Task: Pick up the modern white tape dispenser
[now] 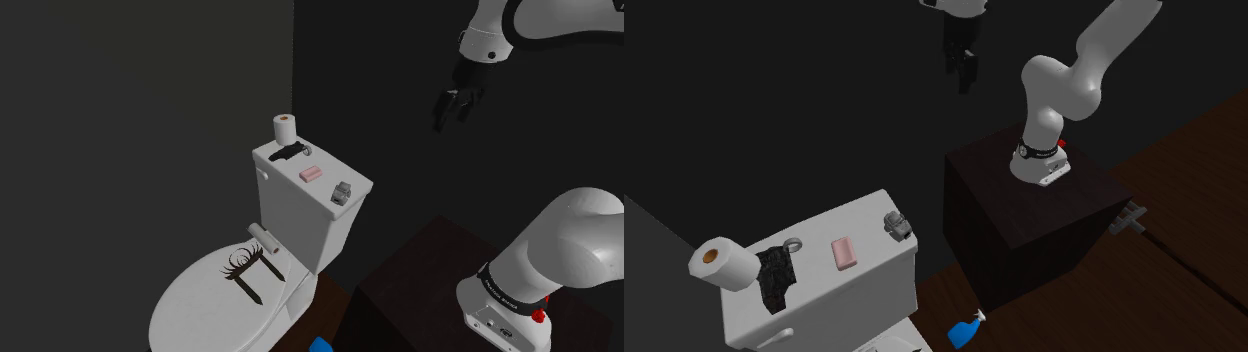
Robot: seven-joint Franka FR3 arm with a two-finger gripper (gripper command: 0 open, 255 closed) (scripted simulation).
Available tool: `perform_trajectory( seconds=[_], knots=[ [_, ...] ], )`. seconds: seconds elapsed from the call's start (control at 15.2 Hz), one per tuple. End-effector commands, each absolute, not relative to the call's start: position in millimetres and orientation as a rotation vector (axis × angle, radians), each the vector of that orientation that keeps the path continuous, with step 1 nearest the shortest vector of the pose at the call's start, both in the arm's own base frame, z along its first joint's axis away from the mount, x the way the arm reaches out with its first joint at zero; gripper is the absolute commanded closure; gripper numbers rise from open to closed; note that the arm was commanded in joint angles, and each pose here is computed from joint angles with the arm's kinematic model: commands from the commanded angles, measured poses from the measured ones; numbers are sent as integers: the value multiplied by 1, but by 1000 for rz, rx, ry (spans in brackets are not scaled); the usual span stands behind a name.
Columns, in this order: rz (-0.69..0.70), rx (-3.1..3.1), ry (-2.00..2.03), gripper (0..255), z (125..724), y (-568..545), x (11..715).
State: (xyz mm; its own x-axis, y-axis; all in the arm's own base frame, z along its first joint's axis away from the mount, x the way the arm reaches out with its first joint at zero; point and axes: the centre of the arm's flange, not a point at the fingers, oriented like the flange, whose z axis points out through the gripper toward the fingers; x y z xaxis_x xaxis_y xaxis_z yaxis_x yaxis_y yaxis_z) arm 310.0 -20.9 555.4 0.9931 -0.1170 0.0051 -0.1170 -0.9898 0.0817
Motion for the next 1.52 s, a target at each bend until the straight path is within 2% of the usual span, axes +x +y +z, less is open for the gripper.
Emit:
perform_trajectory(
  seconds=[0.0, 1.45],
  knots=[
    [0, 3054, -180, 0, 555, -21, 310],
    [-11, 2951, -1017, 0, 318, 35, 463]
  ],
)
